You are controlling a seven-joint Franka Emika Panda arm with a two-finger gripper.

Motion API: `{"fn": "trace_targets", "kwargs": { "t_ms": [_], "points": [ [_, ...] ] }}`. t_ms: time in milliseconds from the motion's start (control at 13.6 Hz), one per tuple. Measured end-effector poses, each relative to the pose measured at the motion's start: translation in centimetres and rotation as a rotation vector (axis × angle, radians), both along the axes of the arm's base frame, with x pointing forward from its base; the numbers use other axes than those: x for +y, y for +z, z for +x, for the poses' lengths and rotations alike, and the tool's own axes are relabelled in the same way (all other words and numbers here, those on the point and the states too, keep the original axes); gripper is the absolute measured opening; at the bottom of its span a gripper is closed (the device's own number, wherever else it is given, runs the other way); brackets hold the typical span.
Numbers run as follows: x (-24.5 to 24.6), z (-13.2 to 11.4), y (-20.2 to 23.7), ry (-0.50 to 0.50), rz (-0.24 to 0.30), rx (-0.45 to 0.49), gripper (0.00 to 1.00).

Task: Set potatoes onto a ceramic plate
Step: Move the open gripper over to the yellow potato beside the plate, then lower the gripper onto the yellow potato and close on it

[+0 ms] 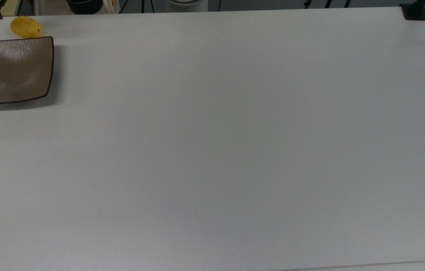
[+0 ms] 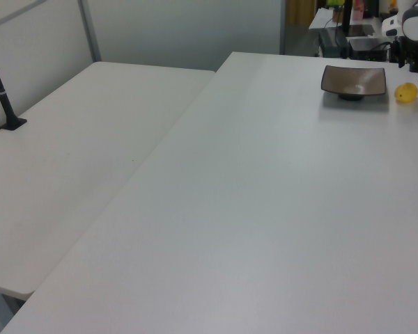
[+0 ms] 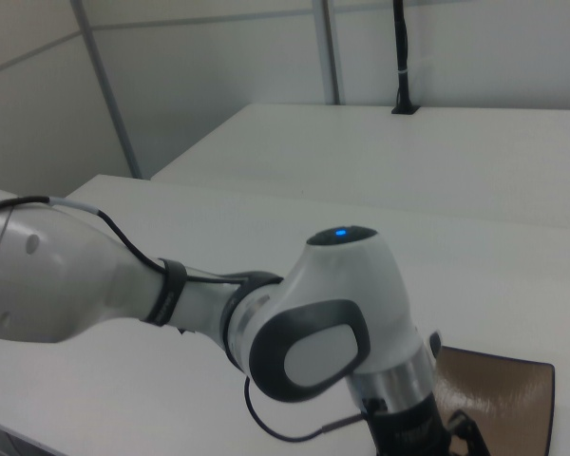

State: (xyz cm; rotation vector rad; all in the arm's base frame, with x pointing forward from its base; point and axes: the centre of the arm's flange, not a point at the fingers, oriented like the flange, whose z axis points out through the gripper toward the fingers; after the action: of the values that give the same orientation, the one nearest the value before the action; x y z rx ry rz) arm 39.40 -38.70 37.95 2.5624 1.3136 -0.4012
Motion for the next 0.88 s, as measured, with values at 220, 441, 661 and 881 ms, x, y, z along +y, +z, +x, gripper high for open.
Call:
{"fn": "trace_targets", "kwargs": {
  "t_ms": [220, 441, 661, 881],
  "points": [
    [-0.7, -0.7, -2.3, 0.016, 0.010, 0.043, 1.00],
    [-1.0, -0.8, -3.7, 0.016, 0.024, 0.054, 1.00],
    [-0.8, -0.6, -4.6, 0.021, 0.035, 0.065, 1.00],
    [-0.6, -0.2, -5.2, 0.032, 0.040, 0.064, 1.00]
  ]
}}
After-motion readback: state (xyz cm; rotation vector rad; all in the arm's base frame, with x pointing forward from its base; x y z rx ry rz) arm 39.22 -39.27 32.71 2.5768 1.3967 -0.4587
